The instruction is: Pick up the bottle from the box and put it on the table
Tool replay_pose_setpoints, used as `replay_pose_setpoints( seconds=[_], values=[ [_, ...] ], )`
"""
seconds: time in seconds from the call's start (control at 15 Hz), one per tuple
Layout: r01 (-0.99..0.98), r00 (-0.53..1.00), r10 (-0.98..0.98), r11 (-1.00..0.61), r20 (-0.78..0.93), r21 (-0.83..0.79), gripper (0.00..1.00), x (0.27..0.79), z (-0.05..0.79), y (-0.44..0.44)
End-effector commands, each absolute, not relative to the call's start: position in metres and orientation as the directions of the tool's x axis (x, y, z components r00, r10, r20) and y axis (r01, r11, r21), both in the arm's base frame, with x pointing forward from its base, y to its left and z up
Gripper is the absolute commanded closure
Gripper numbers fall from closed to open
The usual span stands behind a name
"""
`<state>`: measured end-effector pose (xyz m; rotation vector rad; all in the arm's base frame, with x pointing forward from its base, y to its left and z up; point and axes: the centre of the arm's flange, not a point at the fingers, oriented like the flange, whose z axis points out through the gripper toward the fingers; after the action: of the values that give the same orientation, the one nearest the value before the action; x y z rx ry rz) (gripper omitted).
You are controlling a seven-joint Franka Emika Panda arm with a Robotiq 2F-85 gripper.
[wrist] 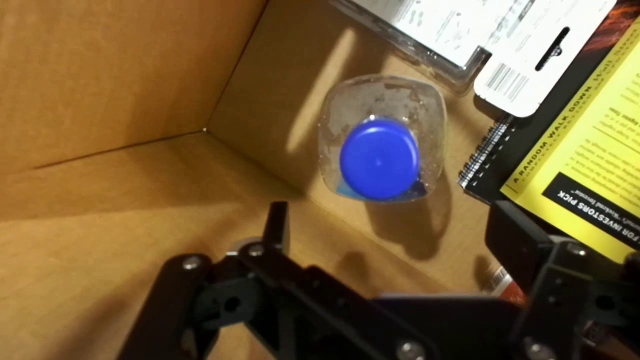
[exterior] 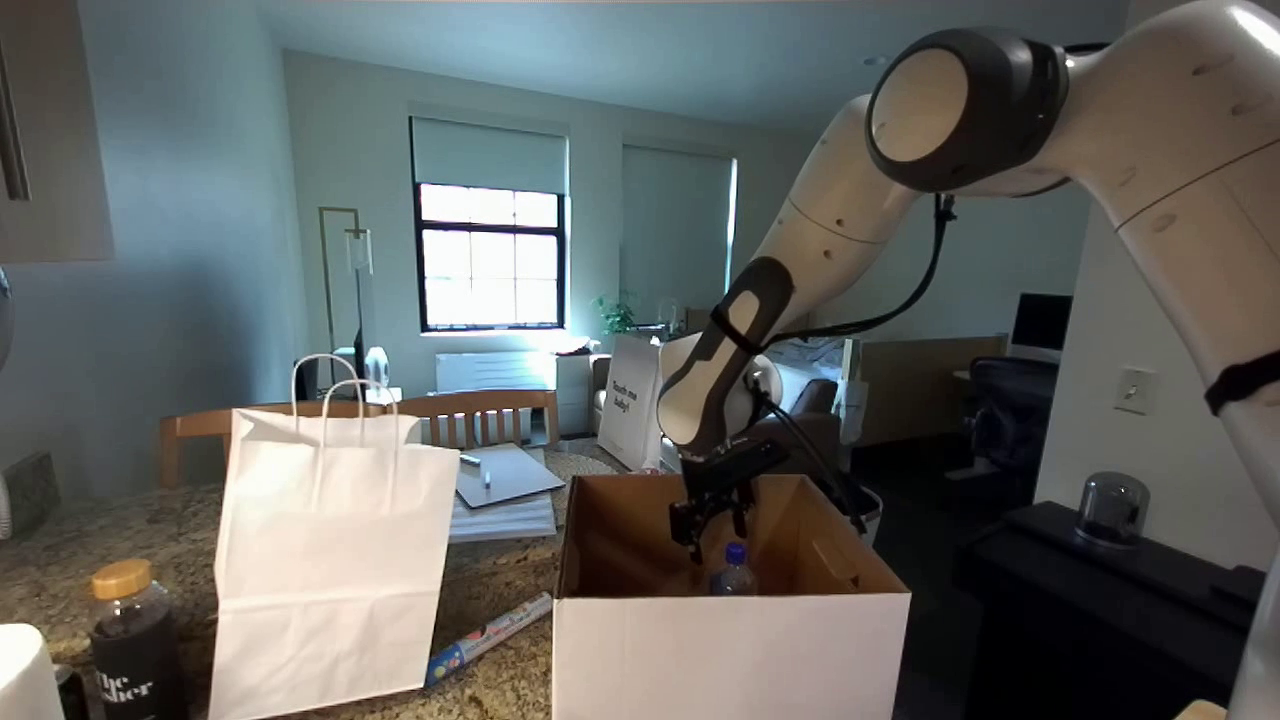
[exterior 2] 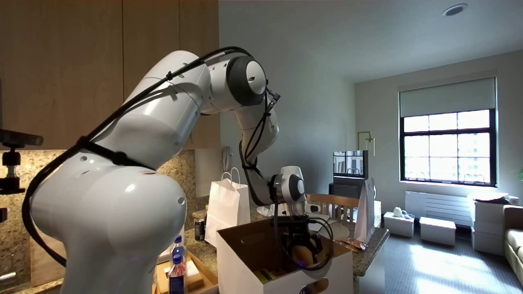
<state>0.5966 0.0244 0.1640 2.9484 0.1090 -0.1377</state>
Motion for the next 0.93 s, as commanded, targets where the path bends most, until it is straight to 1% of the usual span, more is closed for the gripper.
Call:
replay_pose_setpoints(
  seconds=[0.0, 0.27, 0.33, 0.4, 0.47, 0.67, 0.87],
  values=[
    [0.083, 0.985, 0.044, -0.969, -0.165, 0.234, 0.00, 0.594, 0.158, 0.026],
    [0.090, 0.980, 0.039, -0.962, -0.197, 0.256, 0.00, 0.588, 0.155, 0.025],
    [0.093, 0.979, 0.041, -0.961, -0.200, 0.259, 0.25, 0.586, 0.155, 0.024],
    [0.095, 0.979, 0.042, -0.960, -0.200, 0.262, 0.26, 0.586, 0.155, 0.024],
    [0.096, 0.979, 0.044, -0.960, -0.200, 0.261, 0.32, 0.585, 0.155, 0.023],
    [0.102, 0.979, 0.051, -0.960, -0.196, 0.259, 0.53, 0.584, 0.156, 0.022],
    [0.107, 0.979, 0.054, -0.957, -0.196, 0.268, 0.72, 0.584, 0.155, 0.023]
  ],
)
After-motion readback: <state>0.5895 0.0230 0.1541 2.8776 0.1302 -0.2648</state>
